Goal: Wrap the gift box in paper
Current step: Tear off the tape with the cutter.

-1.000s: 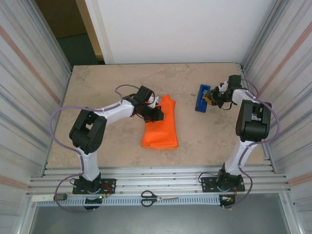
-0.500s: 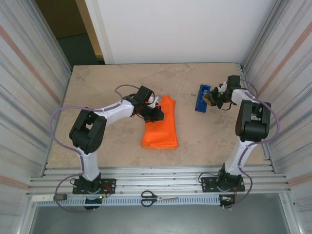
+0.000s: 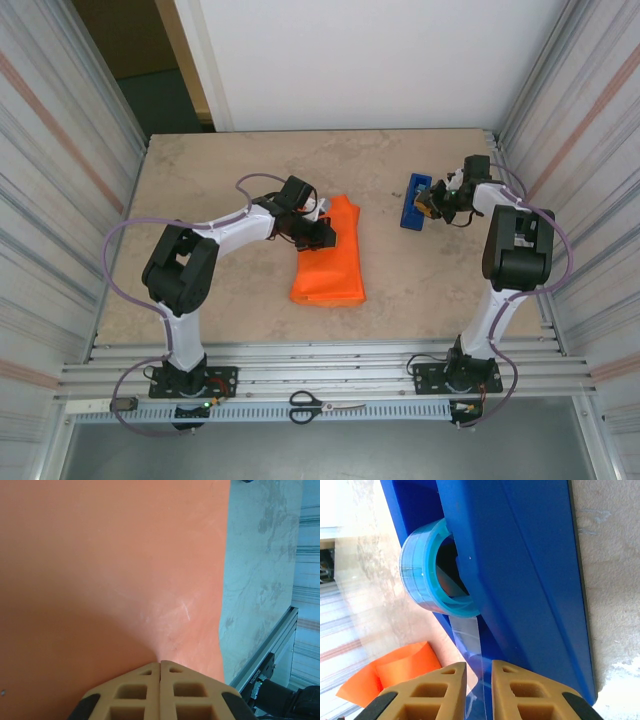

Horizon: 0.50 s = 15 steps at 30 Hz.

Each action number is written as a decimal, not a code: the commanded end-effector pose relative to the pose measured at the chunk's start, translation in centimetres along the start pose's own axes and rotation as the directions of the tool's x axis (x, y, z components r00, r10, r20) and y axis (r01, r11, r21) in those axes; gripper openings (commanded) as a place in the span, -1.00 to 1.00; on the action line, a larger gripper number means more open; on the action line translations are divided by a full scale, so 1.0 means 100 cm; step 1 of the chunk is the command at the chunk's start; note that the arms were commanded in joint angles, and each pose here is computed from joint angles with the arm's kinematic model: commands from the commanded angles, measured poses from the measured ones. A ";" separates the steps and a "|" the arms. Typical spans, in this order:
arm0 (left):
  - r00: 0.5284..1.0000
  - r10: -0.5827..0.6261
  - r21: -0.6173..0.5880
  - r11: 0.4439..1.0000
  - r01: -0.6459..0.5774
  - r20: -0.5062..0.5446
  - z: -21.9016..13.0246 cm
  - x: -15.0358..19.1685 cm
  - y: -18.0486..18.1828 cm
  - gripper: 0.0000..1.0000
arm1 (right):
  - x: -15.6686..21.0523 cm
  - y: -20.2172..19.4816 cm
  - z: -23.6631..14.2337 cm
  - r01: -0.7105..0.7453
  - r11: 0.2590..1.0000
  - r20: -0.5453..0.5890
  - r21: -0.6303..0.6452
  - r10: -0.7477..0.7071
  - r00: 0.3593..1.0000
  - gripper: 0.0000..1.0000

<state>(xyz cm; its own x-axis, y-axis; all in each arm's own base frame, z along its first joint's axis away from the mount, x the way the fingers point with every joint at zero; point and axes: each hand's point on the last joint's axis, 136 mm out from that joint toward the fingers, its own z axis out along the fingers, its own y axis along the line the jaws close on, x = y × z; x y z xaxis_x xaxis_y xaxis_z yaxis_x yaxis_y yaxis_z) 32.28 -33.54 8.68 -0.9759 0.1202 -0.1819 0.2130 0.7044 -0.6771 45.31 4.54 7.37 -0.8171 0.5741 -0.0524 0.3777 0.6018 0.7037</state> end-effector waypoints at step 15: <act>0.991 -0.068 -0.144 0.988 0.051 -0.115 0.028 0.038 0.051 -1.00 | 0.005 0.011 -0.017 -0.015 0.998 0.019 -0.054 0.016 1.000 -0.44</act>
<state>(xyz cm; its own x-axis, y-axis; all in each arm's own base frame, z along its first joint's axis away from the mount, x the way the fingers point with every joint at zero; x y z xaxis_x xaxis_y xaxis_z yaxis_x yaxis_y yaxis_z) 32.27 -33.55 8.69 -0.9752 0.1231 -0.1838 0.2163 0.7033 -0.6772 44.95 4.54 7.71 -0.8083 0.5867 -0.0484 0.3754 0.5770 0.7254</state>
